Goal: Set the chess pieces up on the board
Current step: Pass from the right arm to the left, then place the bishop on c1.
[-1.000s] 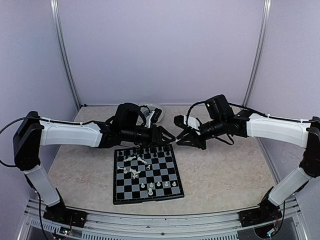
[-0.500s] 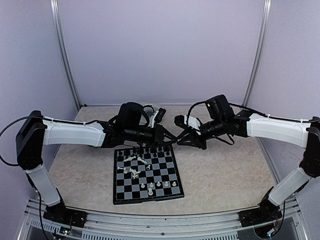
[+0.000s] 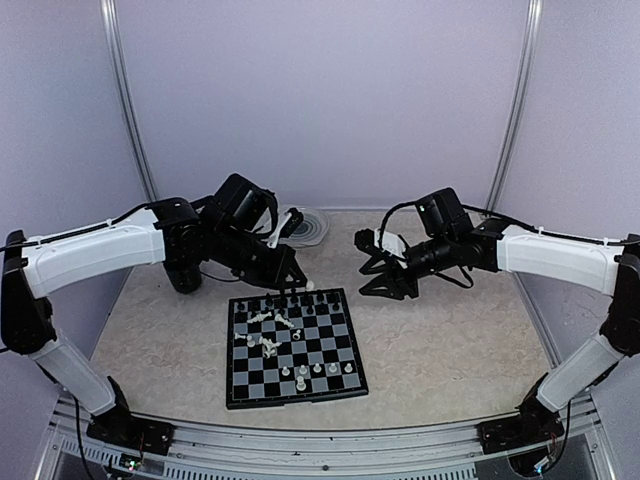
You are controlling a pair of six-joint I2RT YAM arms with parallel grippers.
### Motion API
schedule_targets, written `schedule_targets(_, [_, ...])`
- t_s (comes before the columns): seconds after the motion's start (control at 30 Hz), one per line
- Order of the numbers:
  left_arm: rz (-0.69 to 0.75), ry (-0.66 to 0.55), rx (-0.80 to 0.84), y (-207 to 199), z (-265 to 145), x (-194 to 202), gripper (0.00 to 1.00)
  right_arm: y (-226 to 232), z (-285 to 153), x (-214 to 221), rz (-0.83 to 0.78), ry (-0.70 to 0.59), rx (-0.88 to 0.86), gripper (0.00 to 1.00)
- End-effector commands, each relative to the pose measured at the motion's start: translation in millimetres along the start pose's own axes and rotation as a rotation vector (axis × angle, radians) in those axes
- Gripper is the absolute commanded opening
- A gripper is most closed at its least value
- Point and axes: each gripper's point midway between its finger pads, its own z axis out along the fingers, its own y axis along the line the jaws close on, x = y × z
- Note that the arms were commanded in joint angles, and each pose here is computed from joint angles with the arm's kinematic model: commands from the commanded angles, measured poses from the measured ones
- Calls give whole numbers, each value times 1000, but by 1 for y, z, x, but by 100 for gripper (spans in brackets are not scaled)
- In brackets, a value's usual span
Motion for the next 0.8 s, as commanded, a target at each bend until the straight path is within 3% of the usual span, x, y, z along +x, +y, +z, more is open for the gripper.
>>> schedule_targets(0.0, [44,230,-238,37,-31,80,6,2,1,15,3,40,-9,48])
schedule_targets(0.37, [52,391,-281,32,-8,179,5,3,16,38,22,101,-32,49])
schedule_targets(0.77, [67,402,-290,36,24,195,5,5,20,45,18,115,-45,49])
